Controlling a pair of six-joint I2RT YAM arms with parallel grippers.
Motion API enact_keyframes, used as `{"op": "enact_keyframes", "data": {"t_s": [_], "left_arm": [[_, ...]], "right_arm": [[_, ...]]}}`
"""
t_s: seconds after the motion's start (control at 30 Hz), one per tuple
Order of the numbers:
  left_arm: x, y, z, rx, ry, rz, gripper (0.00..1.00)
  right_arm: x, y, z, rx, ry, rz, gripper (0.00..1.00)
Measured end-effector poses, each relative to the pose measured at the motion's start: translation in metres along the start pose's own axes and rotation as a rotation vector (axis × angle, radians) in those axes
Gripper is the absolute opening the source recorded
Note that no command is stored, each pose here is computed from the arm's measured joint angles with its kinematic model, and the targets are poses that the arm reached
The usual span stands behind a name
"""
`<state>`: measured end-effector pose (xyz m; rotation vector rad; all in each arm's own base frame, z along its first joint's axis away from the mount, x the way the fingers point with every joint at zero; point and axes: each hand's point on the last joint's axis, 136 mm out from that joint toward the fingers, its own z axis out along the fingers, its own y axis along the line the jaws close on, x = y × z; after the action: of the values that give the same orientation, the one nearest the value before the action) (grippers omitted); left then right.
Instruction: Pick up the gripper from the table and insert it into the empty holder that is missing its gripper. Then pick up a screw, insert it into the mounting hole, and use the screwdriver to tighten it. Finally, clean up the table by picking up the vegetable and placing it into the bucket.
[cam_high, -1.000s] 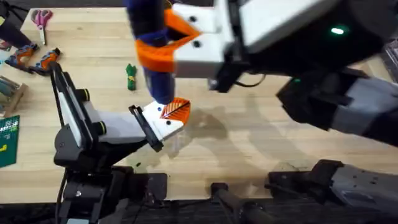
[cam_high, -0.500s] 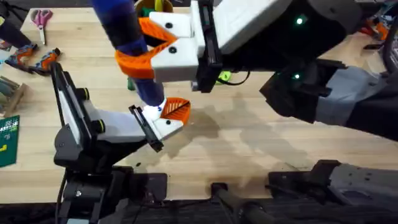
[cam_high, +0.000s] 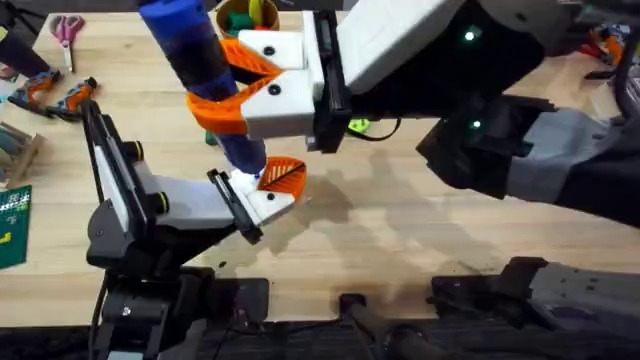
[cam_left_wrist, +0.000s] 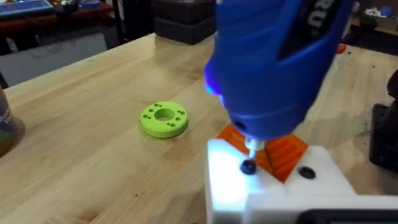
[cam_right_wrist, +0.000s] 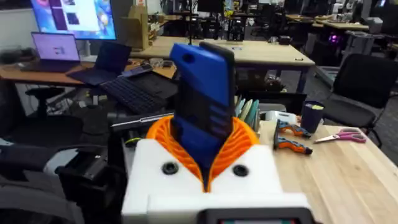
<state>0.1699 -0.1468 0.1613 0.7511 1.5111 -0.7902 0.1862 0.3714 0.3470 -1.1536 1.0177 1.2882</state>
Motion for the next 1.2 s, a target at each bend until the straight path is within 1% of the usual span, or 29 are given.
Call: {"op": "enact_keyframes", "data": {"t_s": [0.5, 0.53, 0.63, 1.2], "left_arm": [[-0.0002, 0.0, 0.0, 0.0, 0.0, -0.002, 0.005], [-0.0002, 0.0, 0.0, 0.0, 0.0, -0.002, 0.005], [-0.0002, 0.0, 0.0, 0.0, 0.0, -0.002, 0.005], [-0.0002, 0.0, 0.0, 0.0, 0.0, -0.002, 0.005]], "right_arm": [[-0.0005, -0.0034, 0.0, 0.019, -0.002, -0.011, 0.027], [-0.0008, -0.007, 0.0, 0.042, -0.005, -0.002, 0.027], [-0.001, -0.0078, 0.0, 0.046, -0.006, 0.002, 0.027], [-0.0009, -0.0076, 0.0001, 0.045, -0.006, 0.028, 0.027]]}}
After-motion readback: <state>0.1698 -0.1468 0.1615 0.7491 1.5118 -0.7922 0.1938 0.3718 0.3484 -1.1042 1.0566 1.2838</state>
